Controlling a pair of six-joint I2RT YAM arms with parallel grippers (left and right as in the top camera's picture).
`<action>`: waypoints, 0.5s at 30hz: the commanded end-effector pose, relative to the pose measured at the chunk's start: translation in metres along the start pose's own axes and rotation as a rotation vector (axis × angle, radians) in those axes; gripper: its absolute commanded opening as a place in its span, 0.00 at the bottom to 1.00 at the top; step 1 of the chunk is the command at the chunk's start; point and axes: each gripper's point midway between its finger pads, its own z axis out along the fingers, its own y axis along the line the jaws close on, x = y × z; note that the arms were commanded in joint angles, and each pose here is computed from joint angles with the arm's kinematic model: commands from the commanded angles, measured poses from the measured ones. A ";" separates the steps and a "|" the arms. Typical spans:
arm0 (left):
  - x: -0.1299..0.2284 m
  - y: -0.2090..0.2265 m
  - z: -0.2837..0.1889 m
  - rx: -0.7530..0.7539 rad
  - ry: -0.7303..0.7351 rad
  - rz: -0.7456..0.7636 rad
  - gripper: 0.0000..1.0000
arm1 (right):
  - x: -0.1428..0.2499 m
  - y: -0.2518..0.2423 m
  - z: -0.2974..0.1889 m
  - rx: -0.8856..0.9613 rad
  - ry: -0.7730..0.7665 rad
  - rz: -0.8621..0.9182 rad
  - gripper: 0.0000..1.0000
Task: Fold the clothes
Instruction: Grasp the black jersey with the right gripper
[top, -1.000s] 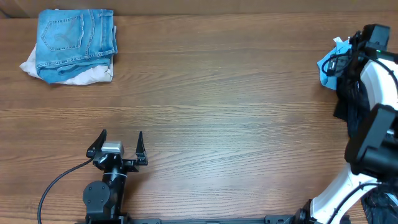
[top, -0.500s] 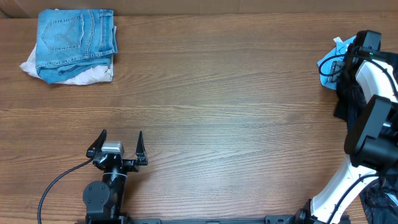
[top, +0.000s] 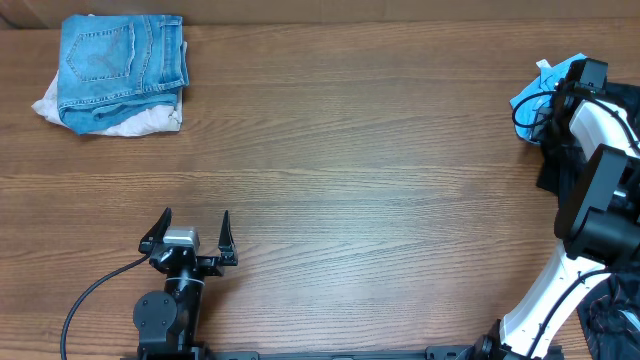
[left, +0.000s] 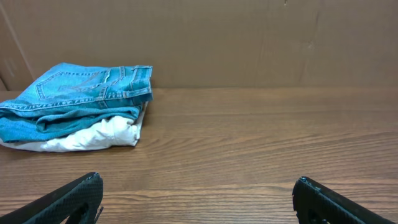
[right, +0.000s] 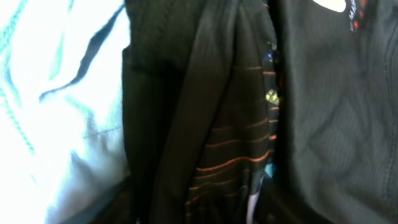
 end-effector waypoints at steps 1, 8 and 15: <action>0.000 0.000 0.000 0.000 -0.006 0.012 1.00 | -0.004 -0.003 0.006 0.012 -0.004 0.014 0.50; 0.000 0.000 0.000 0.000 -0.006 0.012 1.00 | -0.016 -0.005 -0.004 0.008 -0.037 0.094 0.29; 0.000 0.000 0.000 0.000 -0.006 0.012 1.00 | -0.035 -0.013 -0.030 0.007 -0.103 0.129 0.29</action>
